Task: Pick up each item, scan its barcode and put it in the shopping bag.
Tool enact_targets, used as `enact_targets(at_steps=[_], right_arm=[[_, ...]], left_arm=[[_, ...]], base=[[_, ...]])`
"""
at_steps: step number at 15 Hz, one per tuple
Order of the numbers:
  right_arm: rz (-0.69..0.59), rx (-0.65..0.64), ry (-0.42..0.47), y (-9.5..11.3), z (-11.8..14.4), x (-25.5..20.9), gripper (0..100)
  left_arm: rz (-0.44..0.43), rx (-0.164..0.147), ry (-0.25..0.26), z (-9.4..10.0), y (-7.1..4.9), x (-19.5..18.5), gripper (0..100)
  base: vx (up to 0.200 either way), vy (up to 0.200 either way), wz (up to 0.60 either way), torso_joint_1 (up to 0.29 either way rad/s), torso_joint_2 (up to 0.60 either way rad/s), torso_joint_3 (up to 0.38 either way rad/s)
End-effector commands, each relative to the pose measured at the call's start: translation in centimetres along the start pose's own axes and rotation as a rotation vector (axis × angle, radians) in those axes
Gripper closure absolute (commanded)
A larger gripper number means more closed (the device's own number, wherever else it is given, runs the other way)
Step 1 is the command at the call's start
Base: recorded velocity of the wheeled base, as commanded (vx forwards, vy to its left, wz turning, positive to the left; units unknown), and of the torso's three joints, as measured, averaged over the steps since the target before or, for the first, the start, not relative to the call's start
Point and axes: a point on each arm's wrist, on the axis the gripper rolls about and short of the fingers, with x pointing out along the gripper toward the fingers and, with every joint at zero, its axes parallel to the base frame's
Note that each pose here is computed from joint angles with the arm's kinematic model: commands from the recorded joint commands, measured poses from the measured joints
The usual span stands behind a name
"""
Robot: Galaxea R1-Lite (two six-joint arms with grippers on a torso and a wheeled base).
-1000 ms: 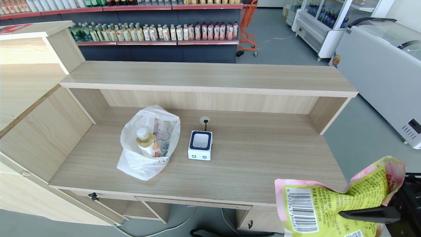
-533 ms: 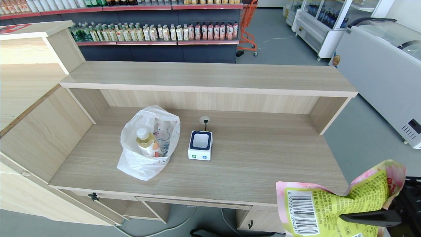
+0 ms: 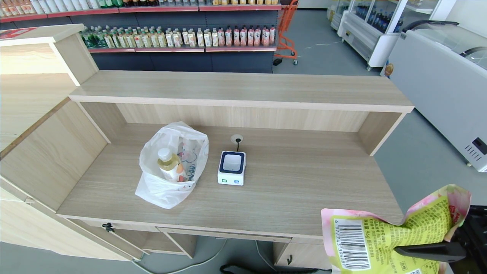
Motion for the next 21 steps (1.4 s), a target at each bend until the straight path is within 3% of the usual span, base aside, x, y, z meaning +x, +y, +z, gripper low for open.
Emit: enact_targets(at_steps=[1,4,6,8,9,11,15,17,18,20,21], right_arm=[[0.001,-0.004,0.0,0.0,0.0,0.0,100],[-0.01,-0.007,0.006,-0.1,0.1,-0.1,100],[-0.141,0.043,0.079,-1.0,0.6,-2.1,100],[-0.285,0.182,0.153,-0.8,0.6,-4.1,100],[-0.42,0.226,0.247,-0.2,0.7,-5.4,100],[-0.565,0.236,0.365,0.5,1.3,-6.5,100],[-0.656,0.349,0.386,0.3,1.5,-6.9,100],[-0.823,0.599,0.328,0.7,3.3,-6.5,100],[-0.985,0.79,0.281,-0.4,4.7,-5.5,100],[-1.264,1.117,0.091,-3.6,6.5,-2.2,100],[-1.339,1.193,0.067,-4.7,6.6,-1.5,100]], left_arm=[[0.0,0.0,0.0,0.0,0.0,0.0,0],[0.0,0.0,-0.002,0.0,0.0,0.0,0],[0.0,0.0,0.0,0.0,0.0,0.0,0],[0.0,0.0,0.0,0.0,0.0,0.0,0],[0.0,0.0,-0.002,0.0,0.0,0.0,0],[0.0,0.0,0.0,0.0,0.0,0.0,0],[0.0,0.0,0.001,0.0,0.0,0.0,0],[0.0,0.0,0.0,0.0,0.0,0.0,0],[0.0,0.0,0.0,0.0,0.0,0.0,0],[0.0,0.0,0.0,0.0,0.0,0.0,0],[0.0,0.0,0.0,0.0,0.0,0.0,0]], base=[[0.0,0.0,0.0,0.0,0.0,0.0],[0.0,0.0,0.0,0.0,0.0,0.0],[0.0,0.0,0.0,0.0,0.0,0.0],[0.0,0.0,0.0,0.0,0.0,0.0],[0.0,0.0,0.0,0.0,0.0,0.0],[0.0,0.0,0.0,0.0,0.0,0.0],[0.0,0.0,0.0,0.0,0.0,0.0],[0.0,0.0,0.0,0.0,0.0,0.0],[0.0,0.0,0.0,0.0,0.0,0.0],[0.0,0.0,0.0,0.0,0.0,0.0],[0.0,0.0,0.0,0.0,0.0,0.0]])
